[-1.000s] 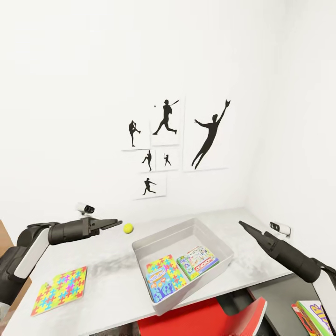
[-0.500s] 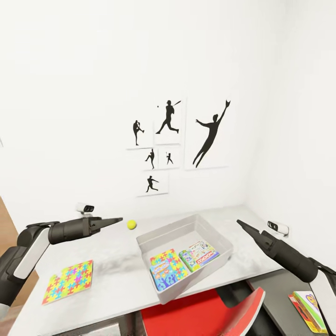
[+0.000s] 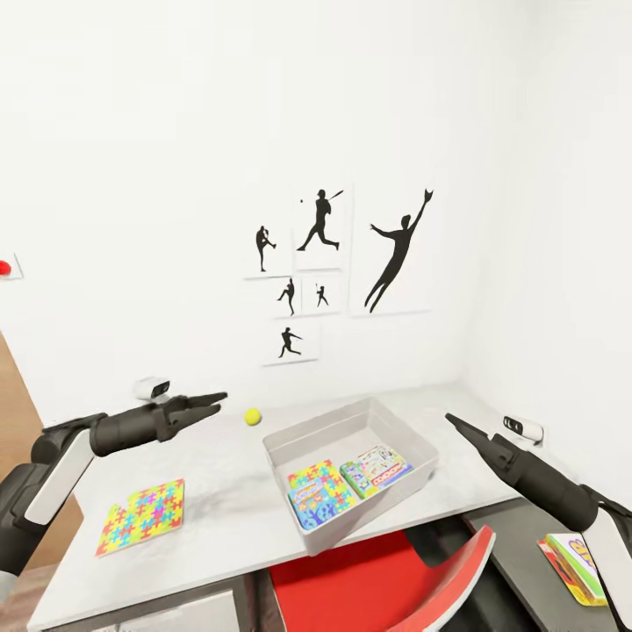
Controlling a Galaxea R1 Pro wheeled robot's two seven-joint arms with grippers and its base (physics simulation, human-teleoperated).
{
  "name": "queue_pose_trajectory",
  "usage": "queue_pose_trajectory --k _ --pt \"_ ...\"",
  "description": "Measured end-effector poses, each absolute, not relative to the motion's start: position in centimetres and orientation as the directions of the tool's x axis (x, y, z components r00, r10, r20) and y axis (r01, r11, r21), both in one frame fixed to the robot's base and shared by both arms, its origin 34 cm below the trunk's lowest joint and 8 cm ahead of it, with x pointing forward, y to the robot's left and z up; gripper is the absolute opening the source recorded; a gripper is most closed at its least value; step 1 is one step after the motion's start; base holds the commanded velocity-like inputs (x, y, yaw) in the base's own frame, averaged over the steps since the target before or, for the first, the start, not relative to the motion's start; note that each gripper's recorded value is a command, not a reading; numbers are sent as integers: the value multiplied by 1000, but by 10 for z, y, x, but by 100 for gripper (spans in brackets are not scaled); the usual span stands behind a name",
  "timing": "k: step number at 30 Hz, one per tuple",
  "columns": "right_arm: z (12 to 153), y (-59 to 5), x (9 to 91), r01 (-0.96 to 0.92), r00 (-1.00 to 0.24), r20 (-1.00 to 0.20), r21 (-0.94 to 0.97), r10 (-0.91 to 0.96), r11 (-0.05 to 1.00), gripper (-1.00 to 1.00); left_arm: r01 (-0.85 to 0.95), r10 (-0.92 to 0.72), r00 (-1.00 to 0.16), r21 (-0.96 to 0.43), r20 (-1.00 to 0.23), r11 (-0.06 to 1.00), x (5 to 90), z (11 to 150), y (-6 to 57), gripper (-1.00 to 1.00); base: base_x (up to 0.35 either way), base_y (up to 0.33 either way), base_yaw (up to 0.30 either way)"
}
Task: Put all the toys in the child's room - the three board games (two on the bed and one on the table), the two jigsaw puzzles on the table, and the tennis ball on the table - inside the toy box on the table in the child's room.
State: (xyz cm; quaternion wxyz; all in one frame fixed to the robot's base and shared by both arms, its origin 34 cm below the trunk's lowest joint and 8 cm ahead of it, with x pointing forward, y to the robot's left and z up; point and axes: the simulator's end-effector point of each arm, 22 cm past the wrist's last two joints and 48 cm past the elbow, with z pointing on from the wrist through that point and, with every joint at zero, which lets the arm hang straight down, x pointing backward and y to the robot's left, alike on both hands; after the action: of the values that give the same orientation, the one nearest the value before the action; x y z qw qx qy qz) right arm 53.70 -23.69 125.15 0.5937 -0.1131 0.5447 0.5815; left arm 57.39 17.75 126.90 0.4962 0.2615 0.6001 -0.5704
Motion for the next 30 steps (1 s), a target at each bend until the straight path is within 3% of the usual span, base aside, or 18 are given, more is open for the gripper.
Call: queue_pose_trajectory --k 20,30 --pt "1251 -235 537 -813 -271 -778 500 567 298 100 881 -256 -363 -420 -896 218 575 1270 178 100 -20 11 2" --pt "1253 -234 536 -816 -268 -779 496 566 296 100 884 -258 -354 -412 -899 221 574 1273 179 100 -10 7 124"
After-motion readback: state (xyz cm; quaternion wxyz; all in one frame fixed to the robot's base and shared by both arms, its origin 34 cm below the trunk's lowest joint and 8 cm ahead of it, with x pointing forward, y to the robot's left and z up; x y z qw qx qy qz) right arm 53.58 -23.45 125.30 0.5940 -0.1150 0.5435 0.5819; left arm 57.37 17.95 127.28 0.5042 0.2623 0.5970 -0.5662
